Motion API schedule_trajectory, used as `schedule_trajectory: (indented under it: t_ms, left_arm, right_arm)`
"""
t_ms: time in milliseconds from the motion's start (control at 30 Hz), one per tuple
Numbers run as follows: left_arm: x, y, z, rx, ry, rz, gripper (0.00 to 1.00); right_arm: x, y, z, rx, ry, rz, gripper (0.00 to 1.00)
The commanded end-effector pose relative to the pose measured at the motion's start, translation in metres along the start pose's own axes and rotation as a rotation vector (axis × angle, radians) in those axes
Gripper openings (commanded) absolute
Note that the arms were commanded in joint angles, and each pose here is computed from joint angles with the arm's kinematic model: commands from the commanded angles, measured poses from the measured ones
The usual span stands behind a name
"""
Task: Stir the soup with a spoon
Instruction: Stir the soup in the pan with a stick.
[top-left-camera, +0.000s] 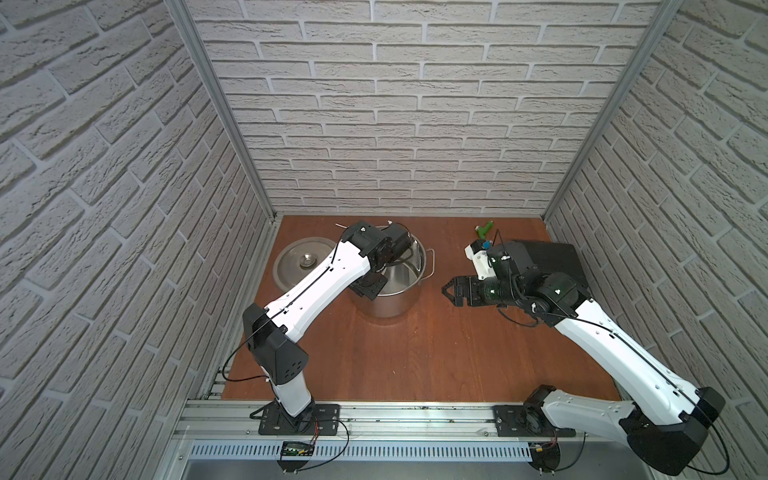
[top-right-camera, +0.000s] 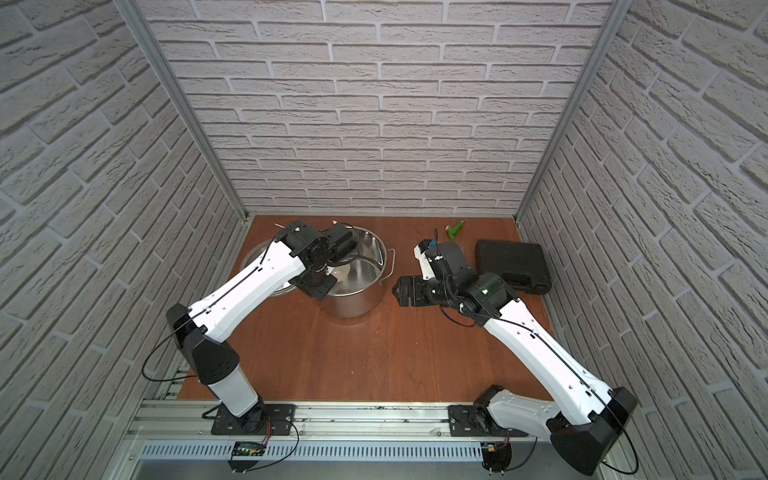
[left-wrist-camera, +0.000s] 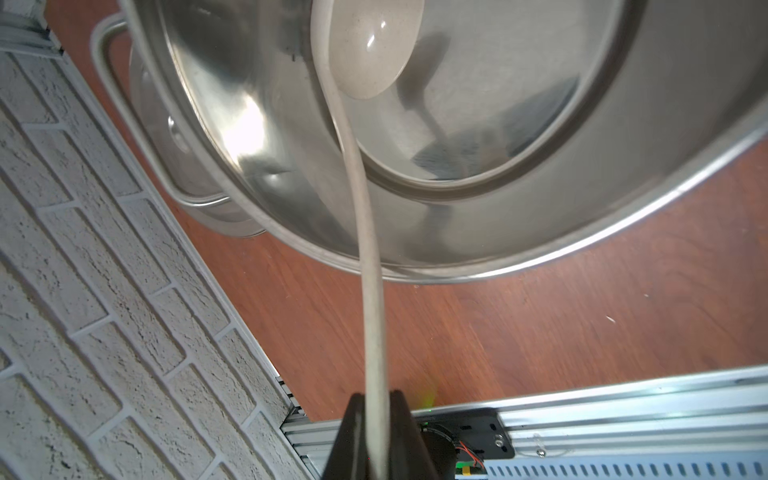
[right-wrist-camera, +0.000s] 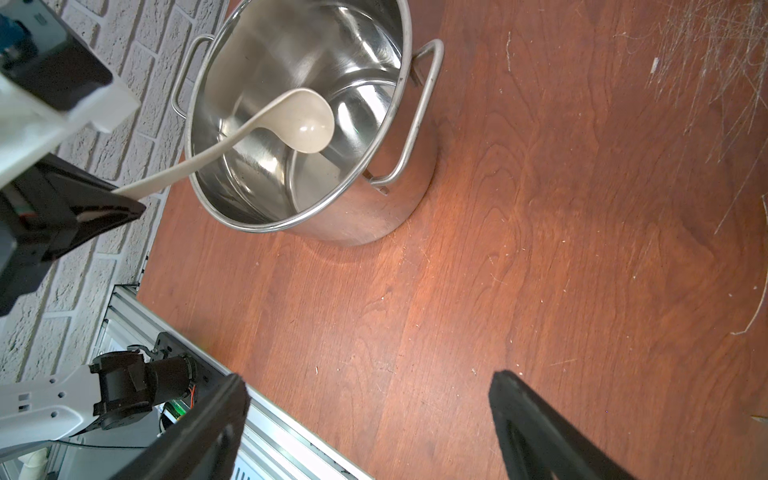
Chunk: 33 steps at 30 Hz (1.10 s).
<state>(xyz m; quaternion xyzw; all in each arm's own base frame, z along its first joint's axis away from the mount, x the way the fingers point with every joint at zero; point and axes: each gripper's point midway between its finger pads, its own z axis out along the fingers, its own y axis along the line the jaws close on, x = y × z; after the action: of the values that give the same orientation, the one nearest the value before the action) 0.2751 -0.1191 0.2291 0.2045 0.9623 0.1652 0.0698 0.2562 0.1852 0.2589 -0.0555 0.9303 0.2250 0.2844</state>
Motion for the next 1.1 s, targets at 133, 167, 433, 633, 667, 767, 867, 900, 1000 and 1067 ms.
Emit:
schedule_trajectory:
  t_ms: [133, 167, 433, 633, 667, 767, 867, 900, 1000, 1067]
  left_arm:
    - [0.009, 0.034, 0.001, -0.045, 0.068, -0.006, 0.0]
    - [0.005, 0.031, 0.001, -0.032, 0.06, -0.004, 0.0]
    - [-0.038, -0.006, 0.002, 0.078, -0.029, 0.0, 0.0]
    - [-0.065, -0.039, -0.007, 0.14, -0.086, 0.041, 0.0]
    - [-0.065, -0.045, -0.009, 0.147, -0.083, 0.055, 0.0]
    - [-0.059, -0.056, -0.01, 0.156, -0.063, 0.085, 0.0]
    - [-0.041, -0.058, -0.006, 0.156, -0.026, 0.092, 0.0]
    - [-0.033, -0.057, -0.006, 0.156, -0.016, 0.091, 0.0]
    - [-0.009, -0.052, -0.005, 0.155, 0.005, 0.068, 0.0]
    - [0.007, -0.045, -0.005, 0.139, 0.021, 0.056, 0.0]
  right_arm:
    - [-0.002, 0.004, -0.011, -0.015, -0.04, -0.006, 0.94]
    - [-0.001, 0.003, -0.013, -0.01, -0.042, -0.007, 0.94]
    - [0.004, -0.003, -0.019, 0.014, -0.045, -0.006, 0.94]
    - [0.003, -0.003, -0.02, 0.012, -0.047, 0.0, 0.94]
    - [0.004, -0.003, -0.019, 0.012, -0.047, 0.0, 0.94]
    - [0.003, -0.003, -0.019, 0.009, -0.049, 0.006, 0.94]
    - [0.003, -0.002, -0.018, 0.006, -0.051, 0.007, 0.94]
    - [0.003, -0.002, -0.018, 0.005, -0.051, 0.007, 0.94]
    - [0.003, -0.002, -0.015, 0.001, -0.048, 0.006, 0.94]
    - [0.004, -0.001, -0.011, -0.001, -0.042, 0.007, 0.94]
